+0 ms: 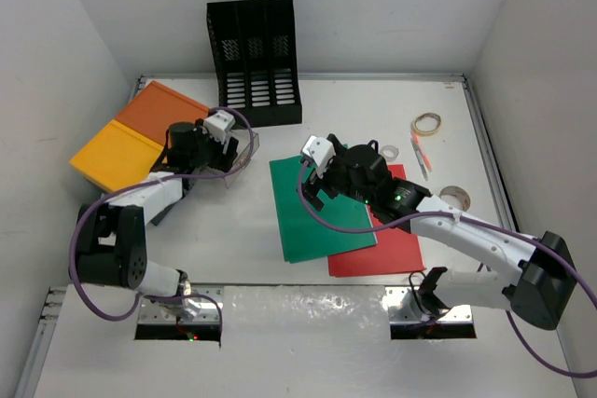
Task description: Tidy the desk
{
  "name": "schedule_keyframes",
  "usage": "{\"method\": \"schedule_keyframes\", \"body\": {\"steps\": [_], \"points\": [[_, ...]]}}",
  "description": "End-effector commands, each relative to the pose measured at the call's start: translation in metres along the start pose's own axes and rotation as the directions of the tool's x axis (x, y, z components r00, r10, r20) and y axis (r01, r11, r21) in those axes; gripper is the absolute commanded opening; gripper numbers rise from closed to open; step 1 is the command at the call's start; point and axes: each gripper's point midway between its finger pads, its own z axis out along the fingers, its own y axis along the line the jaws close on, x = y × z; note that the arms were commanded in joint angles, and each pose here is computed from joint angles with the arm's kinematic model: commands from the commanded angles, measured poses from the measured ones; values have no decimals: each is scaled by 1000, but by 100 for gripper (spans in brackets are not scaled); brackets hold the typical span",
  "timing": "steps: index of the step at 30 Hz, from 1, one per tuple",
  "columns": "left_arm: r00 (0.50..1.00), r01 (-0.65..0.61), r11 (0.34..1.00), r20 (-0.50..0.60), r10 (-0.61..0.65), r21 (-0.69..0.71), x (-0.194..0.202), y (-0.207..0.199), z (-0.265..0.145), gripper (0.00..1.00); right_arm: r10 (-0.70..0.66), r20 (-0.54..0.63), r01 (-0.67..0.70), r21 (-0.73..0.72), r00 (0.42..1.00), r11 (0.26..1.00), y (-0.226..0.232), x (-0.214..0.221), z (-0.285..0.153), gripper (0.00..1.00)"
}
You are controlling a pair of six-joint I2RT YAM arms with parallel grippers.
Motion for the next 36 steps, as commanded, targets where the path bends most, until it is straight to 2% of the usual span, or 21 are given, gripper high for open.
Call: {"method": "schedule_keyframes", "body": {"steps": [1,12,22,24,27,28,30,31,33,34,36], "points": [[999,-22,1000,42,22,2,-18,3,-9,68,-8,76,6,28,997,1000,-9,-29,-6,99],[997,-38,999,64,39,-20,-36,7,-20,68,-8,76,6,28,997,1000,-9,-28,-7,99],[982,-58,996,174,70,-74,-107,21,-54,68,1,54,-2,20,999,1000,-6,-21,-7,99],[977,-60,996,200,72,-64,-116,17,-62,67,7,43,-9,42,999,999,-9,-16,-8,99],[965,-118,992,241,104,45,-133,-7,-83,60,33,17,-35,113,999,993,-19,-5,-11,99],[976,-124,983,196,95,139,-122,-26,-87,59,42,4,-42,139,999,989,-23,-1,-12,99],[971,-202,959,169,169,198,-125,-42,-95,54,51,-29,-44,227,998,973,-36,9,-17,99],[982,-189,956,71,178,222,-104,-48,-98,51,64,-36,-53,259,997,965,-41,11,-19,99],[961,-263,928,-14,277,265,-87,-66,-95,46,82,-90,-51,303,993,952,-47,26,-23,99],[941,-280,929,-121,315,241,-65,-64,-96,44,107,-101,-68,337,989,939,-53,31,-25,98],[898,-327,898,-199,392,294,-34,-83,-93,41,151,-113,-102,354,982,930,-56,39,-24,98]]}}
